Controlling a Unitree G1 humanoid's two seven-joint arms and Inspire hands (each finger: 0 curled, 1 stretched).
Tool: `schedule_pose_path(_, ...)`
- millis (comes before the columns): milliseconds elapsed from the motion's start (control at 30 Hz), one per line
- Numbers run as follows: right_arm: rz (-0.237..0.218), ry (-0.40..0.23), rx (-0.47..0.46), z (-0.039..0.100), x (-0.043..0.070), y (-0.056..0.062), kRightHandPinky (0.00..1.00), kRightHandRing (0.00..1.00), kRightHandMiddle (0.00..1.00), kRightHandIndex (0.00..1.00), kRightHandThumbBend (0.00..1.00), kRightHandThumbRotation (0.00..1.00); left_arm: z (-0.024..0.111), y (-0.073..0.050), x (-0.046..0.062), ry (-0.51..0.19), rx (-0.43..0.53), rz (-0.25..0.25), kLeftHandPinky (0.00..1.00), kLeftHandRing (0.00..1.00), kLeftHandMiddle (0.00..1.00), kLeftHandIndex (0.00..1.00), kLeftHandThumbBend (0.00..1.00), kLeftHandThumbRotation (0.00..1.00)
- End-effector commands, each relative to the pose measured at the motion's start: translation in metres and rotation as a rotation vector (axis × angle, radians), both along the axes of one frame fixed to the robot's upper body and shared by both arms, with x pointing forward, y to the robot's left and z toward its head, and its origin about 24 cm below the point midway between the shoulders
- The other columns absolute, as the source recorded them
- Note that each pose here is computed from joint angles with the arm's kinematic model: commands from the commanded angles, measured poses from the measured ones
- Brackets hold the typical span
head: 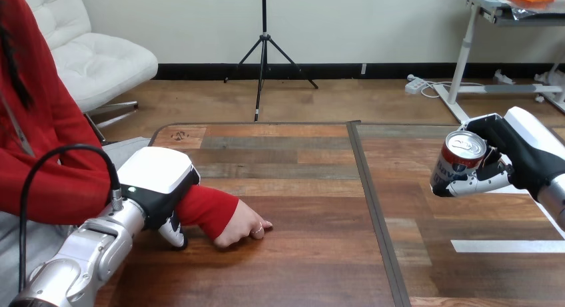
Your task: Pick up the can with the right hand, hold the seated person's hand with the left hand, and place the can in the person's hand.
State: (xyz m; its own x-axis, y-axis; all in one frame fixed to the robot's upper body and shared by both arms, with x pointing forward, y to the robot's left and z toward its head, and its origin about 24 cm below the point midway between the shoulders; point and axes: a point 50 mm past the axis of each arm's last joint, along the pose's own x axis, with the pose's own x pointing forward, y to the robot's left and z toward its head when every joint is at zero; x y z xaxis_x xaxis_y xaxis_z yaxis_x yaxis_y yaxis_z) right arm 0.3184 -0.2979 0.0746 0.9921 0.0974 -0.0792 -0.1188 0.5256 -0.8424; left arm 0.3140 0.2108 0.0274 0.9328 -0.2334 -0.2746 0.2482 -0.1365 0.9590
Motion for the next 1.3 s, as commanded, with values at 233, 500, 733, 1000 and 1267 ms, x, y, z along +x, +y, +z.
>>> schedule_pose_path(233,0.002,-0.183,-0.01,0.05,0.015,-0.002,0.35,0.38,0.43,0.47,0.78,0.0,-0.015,-0.011,-0.002,0.074,-0.051,0.017,0.24,0.33,0.37,0.39,0.8,0.0)
schedule_pose_path(500,-0.002,-0.174,-0.007,0.049,0.016,-0.002,0.37,0.4,0.44,0.47,0.78,0.0,-0.014,-0.011,-0.003,0.051,-0.095,0.028,0.2,0.29,0.34,0.36,0.8,0.0)
schedule_pose_path(733,0.006,-0.174,0.009,0.048,0.016,-0.001,0.38,0.41,0.45,0.47,0.78,0.0,-0.01,-0.013,-0.002,0.017,-0.16,0.034,0.19,0.28,0.33,0.34,0.79,0.0)
schedule_pose_path(1000,0.008,-0.165,0.03,0.047,0.018,0.001,0.37,0.4,0.45,0.47,0.77,0.0,-0.001,-0.015,-0.002,-0.027,-0.219,0.038,0.21,0.29,0.35,0.35,0.77,0.0)
schedule_pose_path(1267,0.015,-0.175,0.025,0.046,0.02,0.005,0.37,0.4,0.44,0.47,0.78,0.0,0.009,-0.02,-0.001,-0.095,-0.288,0.031,0.22,0.29,0.35,0.35,0.78,0.0)
